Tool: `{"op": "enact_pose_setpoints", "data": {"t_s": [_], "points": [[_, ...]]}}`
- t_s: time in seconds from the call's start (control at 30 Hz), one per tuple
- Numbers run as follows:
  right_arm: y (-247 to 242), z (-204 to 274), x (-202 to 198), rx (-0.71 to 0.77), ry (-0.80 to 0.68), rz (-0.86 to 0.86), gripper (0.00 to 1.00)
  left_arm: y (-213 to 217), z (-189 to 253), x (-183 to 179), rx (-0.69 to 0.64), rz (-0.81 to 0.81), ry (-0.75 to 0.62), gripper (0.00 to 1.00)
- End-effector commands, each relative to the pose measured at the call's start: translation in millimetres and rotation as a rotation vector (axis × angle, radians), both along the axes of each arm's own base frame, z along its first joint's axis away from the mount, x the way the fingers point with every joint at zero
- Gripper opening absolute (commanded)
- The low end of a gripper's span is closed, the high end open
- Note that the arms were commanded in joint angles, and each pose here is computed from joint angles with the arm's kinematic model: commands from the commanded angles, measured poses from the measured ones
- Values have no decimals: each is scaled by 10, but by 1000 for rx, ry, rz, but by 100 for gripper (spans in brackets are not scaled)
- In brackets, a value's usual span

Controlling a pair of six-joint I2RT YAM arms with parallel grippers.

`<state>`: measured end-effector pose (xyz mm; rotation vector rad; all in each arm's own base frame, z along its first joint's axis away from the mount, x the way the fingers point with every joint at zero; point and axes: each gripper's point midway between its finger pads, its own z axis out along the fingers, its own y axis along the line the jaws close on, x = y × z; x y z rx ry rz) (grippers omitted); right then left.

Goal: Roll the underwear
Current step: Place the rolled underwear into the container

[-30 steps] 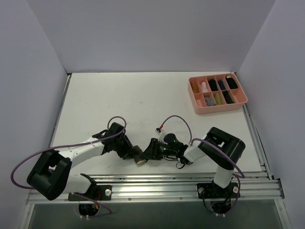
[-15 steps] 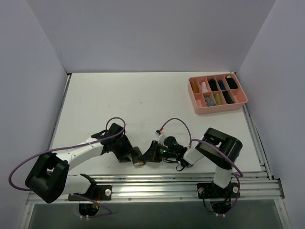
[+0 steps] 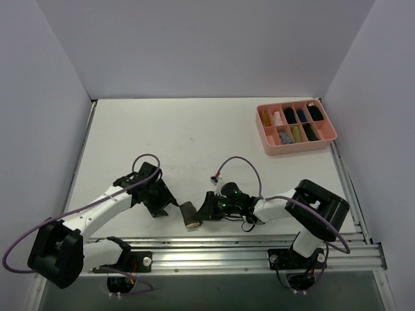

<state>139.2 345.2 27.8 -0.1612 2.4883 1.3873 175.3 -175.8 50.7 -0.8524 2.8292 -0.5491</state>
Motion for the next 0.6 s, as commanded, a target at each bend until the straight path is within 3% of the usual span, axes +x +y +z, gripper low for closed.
{"op": "enact_pose_setpoints", "data": {"t_s": [0.0, 0.2, 0.5, 0.57], "points": [[-95, -7, 43, -123, -56, 11, 0, 129, 192, 100, -5, 29, -59, 62], [-106, 220, 200, -188, -154, 22, 0, 335, 374, 247, -20, 65, -102, 62], [-192, 524, 485, -250, -260, 33, 0, 278, 396, 327, -56, 50, -105, 62], [-285, 672, 710, -280, -303, -21, 0, 256, 403, 342, -69, 43, -110, 62]]}}
